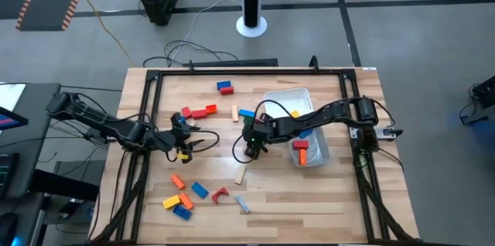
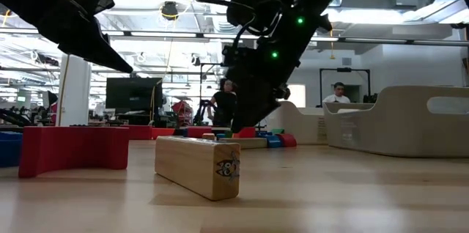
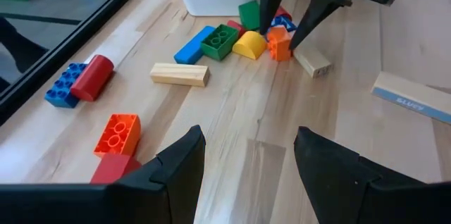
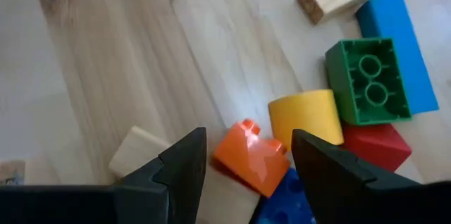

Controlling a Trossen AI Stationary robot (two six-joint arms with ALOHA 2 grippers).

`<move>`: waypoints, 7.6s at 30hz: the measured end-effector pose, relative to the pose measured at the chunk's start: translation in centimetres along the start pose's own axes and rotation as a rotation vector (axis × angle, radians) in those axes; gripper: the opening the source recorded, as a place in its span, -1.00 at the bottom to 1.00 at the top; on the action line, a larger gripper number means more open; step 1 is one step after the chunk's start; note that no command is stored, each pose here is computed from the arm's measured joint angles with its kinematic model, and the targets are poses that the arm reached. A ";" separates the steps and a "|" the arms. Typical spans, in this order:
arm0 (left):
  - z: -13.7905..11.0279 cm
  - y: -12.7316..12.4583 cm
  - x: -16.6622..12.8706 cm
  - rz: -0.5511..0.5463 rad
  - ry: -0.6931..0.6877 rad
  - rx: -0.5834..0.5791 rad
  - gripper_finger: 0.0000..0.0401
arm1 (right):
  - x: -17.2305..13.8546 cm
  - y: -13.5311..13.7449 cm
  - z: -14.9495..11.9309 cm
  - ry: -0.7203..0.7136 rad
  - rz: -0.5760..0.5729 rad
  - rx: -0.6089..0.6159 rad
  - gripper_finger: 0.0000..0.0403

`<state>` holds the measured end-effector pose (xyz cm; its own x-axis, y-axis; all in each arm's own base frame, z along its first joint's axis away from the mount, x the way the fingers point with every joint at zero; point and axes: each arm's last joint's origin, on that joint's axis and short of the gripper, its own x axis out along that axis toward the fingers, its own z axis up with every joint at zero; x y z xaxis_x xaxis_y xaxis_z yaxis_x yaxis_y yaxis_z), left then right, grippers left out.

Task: Sort blocks by size
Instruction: Put the small orange game piece into the white bin, then put the small green game piece into the white bin

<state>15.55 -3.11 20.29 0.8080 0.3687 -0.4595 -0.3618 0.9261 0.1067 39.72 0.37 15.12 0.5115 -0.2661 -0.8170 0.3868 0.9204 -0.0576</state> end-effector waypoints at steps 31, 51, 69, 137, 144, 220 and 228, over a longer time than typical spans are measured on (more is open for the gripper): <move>1.3 -0.2 0.0 -0.020 -0.111 -0.013 0.04 | 1.2 0.8 -0.8 0.032 0.023 -0.278 -0.11; 0.8 -0.2 0.0 -0.046 -0.055 -0.115 0.04 | -1.2 0.5 0.2 -0.023 0.033 -0.231 -0.75; 0.8 -0.2 0.0 -0.047 -0.059 -0.112 0.04 | -1.8 2.1 1.5 -0.196 0.073 -0.329 0.15; 0.6 -0.2 0.0 -0.062 -0.031 -0.232 0.04 | -7.2 -6.3 -2.6 -0.059 -0.507 0.029 -0.16; 0.7 0.3 0.2 0.006 -0.053 -0.248 0.04 | -7.8 -5.5 -2.3 -0.058 -0.422 0.037 0.05; 2.6 0.7 0.1 -0.067 -0.059 -0.045 0.04 | 5.2 -7.3 5.0 0.236 -0.022 -0.157 0.48; 2.5 0.7 0.1 -0.066 -0.059 -0.044 0.04 | 4.8 -6.6 5.2 0.217 -0.011 -0.162 0.34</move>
<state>16.58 -2.19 22.55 0.8563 0.3120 -0.4115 -0.3259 0.9446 0.0380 43.58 -8.46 14.60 0.3250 -0.2244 -0.9187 0.2541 0.9564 -0.1437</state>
